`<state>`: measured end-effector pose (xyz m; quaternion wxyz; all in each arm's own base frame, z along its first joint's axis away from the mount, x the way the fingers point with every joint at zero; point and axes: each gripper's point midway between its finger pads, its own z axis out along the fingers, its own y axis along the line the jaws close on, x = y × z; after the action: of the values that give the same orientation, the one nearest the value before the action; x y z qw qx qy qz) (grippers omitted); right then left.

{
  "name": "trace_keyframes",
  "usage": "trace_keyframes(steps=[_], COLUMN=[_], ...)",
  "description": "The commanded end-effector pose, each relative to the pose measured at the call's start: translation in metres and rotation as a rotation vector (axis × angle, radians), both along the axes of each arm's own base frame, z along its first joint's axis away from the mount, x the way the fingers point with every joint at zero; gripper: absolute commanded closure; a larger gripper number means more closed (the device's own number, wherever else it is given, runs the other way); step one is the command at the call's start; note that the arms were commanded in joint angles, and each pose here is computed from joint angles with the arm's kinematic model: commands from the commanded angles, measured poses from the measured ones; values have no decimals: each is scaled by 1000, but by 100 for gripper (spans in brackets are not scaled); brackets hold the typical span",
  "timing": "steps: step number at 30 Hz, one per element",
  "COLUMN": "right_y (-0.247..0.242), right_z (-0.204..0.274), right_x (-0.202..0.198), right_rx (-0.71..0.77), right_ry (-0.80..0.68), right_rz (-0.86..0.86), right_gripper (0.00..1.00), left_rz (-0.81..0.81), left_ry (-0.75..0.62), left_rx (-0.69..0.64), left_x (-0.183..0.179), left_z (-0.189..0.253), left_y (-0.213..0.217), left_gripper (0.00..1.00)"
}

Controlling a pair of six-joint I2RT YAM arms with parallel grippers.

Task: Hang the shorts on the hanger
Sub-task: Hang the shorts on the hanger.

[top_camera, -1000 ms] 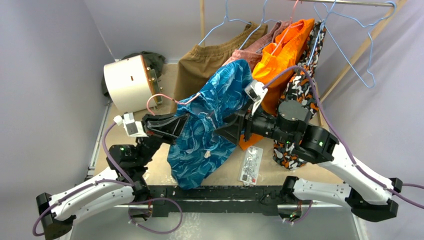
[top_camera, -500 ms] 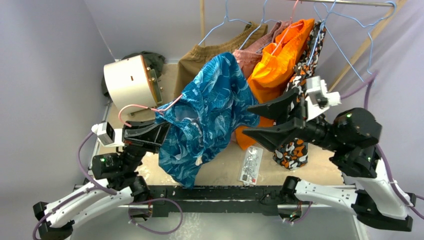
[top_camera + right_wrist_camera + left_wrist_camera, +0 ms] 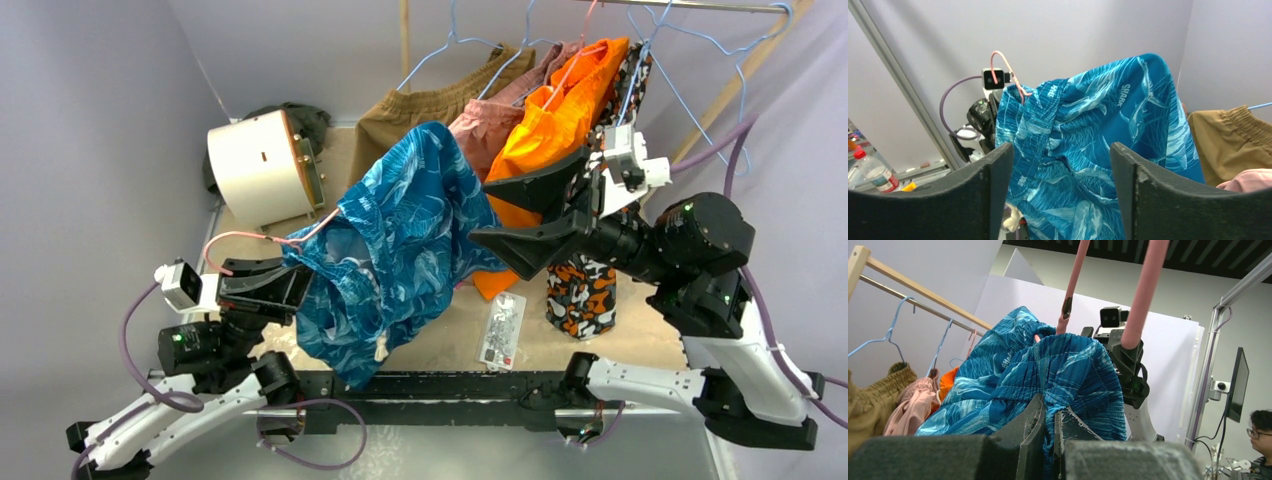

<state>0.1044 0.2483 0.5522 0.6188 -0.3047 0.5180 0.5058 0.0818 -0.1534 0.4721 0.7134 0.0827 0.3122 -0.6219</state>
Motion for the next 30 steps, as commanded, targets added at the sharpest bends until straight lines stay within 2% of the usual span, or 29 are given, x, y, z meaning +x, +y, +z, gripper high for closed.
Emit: trace_keyframes(steps=[1, 7, 13, 22, 30], right_y=[7, 27, 43, 47, 47], right_z=[2, -18, -27, -56, -70], right_x=[-8, 9, 28, 53, 66], right_rx=[-6, -63, -121, -200, -239], right_ry=[25, 95, 145, 197, 215], right_rz=[59, 31, -13, -126, -188], right_gripper=[23, 22, 30, 34, 36], left_rz=[44, 50, 80, 149, 127], left_ry=[-9, -9, 16, 60, 49], left_rx=[-43, -23, 15, 41, 55], left_x=[-2, 3, 17, 39, 42], left_z=[15, 17, 17, 10, 12], left_y=[16, 8, -4, -14, -28], left_gripper=[100, 100, 100, 100, 100])
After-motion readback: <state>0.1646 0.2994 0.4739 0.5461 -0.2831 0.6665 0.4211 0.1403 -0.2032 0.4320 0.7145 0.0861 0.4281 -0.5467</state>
